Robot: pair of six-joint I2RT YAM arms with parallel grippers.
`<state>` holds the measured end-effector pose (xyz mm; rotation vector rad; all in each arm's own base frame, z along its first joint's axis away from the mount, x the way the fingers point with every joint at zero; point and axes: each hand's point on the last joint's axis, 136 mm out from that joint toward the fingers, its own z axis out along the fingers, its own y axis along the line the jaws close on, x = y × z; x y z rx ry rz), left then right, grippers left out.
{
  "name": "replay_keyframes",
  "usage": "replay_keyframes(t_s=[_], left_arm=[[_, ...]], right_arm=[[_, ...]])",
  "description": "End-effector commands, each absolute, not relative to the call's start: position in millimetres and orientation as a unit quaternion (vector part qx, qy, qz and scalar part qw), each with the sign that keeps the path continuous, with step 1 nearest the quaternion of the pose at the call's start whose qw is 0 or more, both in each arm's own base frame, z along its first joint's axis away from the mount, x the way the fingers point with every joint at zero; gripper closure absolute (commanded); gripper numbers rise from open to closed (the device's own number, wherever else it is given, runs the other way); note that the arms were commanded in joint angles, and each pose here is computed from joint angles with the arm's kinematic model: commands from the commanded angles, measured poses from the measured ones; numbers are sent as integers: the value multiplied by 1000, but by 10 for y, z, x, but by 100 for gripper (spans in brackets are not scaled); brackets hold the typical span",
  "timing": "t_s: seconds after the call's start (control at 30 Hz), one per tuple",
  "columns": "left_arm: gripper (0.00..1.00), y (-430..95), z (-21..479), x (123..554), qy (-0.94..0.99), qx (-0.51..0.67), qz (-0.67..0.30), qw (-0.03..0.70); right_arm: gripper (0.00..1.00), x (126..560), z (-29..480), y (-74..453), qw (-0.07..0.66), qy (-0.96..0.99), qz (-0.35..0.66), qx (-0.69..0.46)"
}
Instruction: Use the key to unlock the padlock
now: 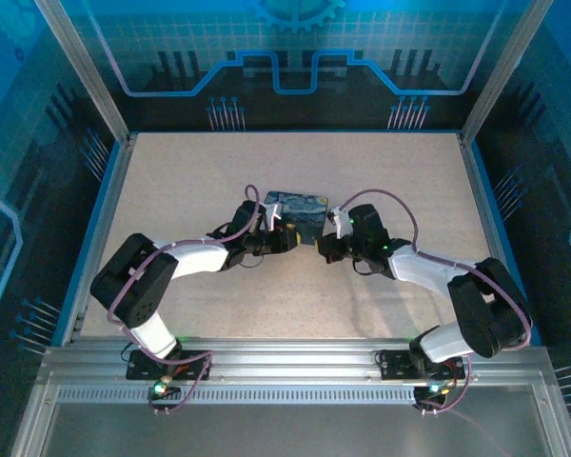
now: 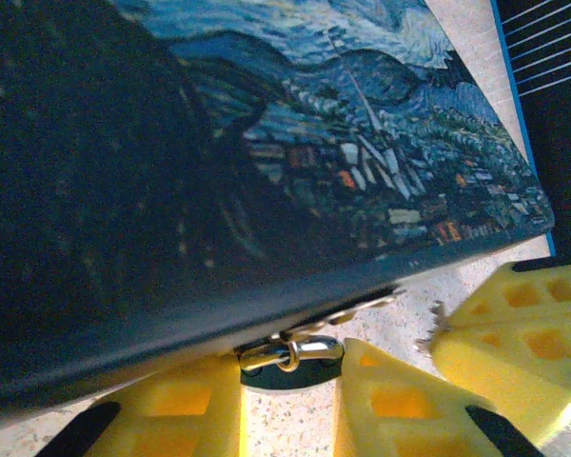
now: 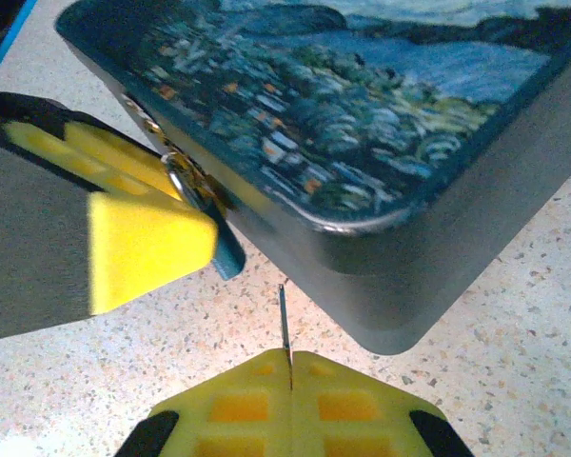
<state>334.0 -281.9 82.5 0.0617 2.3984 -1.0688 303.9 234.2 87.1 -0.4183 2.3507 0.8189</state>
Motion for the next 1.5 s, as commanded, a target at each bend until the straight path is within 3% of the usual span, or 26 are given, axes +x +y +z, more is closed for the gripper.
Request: replay_keyframes(t_s=[0.0,0.23,0.77,1.47], left_arm=[[75,-2868,1105,3374,866,33,-410,285],[75,-2863,1138,3361,866,28,-410,284],[75,-2887,1281,3388,867,-29,-426,257],[76,-2906,1295,3363,868,-38,-427,249]], right_arm=[[100,3215,947,2353,320,882,301,-169],[100,3331,979,2371,325,879,303,-174],[100,2889,726,2400,357,864,280,-218],[100,3033,745,2764,384,841,289,-250]])
